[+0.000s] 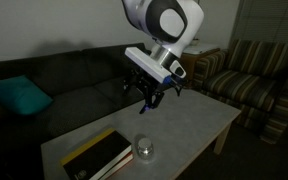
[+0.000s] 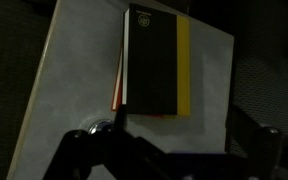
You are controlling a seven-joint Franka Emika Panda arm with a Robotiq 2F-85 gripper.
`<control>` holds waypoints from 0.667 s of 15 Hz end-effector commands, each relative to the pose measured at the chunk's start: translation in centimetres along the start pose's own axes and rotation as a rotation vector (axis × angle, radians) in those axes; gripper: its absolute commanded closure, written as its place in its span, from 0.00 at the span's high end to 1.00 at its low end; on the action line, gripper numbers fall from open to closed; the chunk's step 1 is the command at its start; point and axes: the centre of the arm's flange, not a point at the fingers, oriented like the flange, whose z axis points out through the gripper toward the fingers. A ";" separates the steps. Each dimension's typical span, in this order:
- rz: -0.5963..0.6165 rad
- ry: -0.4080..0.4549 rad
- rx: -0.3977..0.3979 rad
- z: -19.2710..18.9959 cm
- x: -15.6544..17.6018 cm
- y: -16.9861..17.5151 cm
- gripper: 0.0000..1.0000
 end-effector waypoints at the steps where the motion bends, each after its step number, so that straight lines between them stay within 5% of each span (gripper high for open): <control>1: -0.068 -0.046 0.053 2.5 7.1 3.5 1.00; 3: -0.082 -0.040 0.118 4.3 8.6 4.5 1.00; 4: -0.057 -0.027 0.063 4.5 4.0 2.1 1.00; 8: -0.061 -0.025 0.098 6.0 5.4 3.7 1.00; 10: -0.019 -0.013 0.023 6.6 6.2 2.9 1.00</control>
